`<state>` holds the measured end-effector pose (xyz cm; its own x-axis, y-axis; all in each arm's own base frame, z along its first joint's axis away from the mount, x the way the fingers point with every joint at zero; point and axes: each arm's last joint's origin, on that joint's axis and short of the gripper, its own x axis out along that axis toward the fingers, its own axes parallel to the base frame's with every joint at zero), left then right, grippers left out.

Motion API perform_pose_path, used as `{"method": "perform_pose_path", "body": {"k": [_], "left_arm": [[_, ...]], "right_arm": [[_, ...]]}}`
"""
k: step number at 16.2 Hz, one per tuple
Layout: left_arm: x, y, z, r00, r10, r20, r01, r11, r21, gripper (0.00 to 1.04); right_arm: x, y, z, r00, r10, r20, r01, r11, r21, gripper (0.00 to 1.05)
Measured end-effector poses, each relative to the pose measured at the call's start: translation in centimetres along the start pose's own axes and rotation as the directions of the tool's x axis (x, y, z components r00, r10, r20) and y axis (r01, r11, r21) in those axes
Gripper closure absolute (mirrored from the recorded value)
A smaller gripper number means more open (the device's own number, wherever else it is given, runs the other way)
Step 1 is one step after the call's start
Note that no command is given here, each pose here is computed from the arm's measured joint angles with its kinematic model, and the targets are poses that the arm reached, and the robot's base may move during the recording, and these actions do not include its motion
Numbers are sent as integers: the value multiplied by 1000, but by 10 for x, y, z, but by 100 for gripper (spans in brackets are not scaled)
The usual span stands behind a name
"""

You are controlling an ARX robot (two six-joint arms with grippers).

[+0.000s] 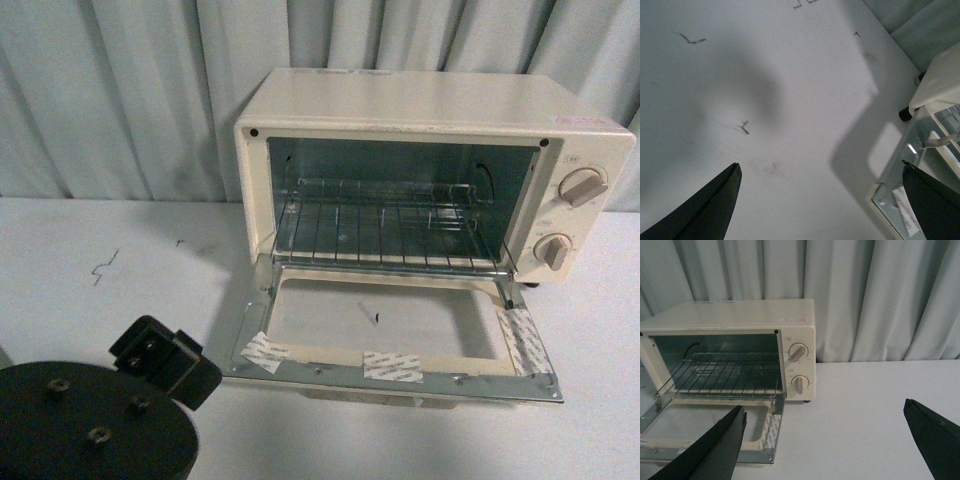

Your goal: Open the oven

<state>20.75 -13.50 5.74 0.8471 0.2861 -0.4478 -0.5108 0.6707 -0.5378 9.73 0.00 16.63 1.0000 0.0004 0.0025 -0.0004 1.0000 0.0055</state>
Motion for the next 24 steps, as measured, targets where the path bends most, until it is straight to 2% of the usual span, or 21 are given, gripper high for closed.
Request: {"method": "perform_pose_path", "body": {"k": [1, 2, 3, 4, 5, 6, 8, 9, 11, 13, 14, 17, 20, 24], "left_arm": [[-3, 4, 3, 1000, 4, 3, -4, 1000, -12, 7], [2, 13, 1, 995, -91, -38, 91, 996, -7, 15], [7, 28, -3, 990, -109, -93, 119, 987, 107, 22], [6, 61, -4, 982, -40, -183, 103, 930, 353, 31], [-3, 81, 5, 978, -12, -207, 113, 866, 487, 38], [-10, 87, 18, 978, -24, -205, 140, 808, 573, 46], [-18, 77, 48, 971, -170, -166, 237, 664, 709, 69], [-21, 78, 57, 969, -194, -156, 245, 630, 737, 80], [-27, 62, 87, 937, -348, -33, 267, 651, 711, 102], [-41, 49, 119, 862, -489, 130, 286, 682, 673, 103], [-48, 49, 130, 843, -513, 161, 289, 686, 668, 103], [-67, 55, 148, 827, -532, 183, 294, 685, 666, 103], [-76, 69, 160, 829, -531, 178, 292, 681, 671, 103], [-87, 76, 159, 842, -517, 152, 295, 679, 672, 103]], "right_arm": [[0, 0, 0, 1000, 0, 0, 0, 1000, 0, 6], [0, 0, 0, 1000, 0, 0, 0, 1000, 0, 6], [0, 0, 0, 1000, 0, 1, 0, 1000, 0, 6], [0, 0, 0, 1000, 0, 2, 0, 1000, 0, 6], [0, 0, 0, 1000, -5, 0, 5, 1000, 0, 6], [0, 0, 0, 1000, -2, -3, 2, 1000, -1, 6], [0, 0, 0, 1000, 1, 0, -1, 1000, 0, 6], [0, 0, 0, 1000, -2, 0, 2, 1000, 0, 6], [0, 0, 0, 1000, -1, -1, 1, 1000, 0, 6], [0, 0, 0, 1000, -1, 0, 1, 1000, 0, 6], [0, 0, 0, 1000, -1, -1, 1, 1000, 0, 6], [0, 0, 0, 1000, -1, -1, 1, 1000, 0, 6], [0, 0, 0, 1000, -1, 0, 1, 1000, 0, 6], [0, 0, 0, 1000, -1, 0, 1, 1000, 0, 6]]}}
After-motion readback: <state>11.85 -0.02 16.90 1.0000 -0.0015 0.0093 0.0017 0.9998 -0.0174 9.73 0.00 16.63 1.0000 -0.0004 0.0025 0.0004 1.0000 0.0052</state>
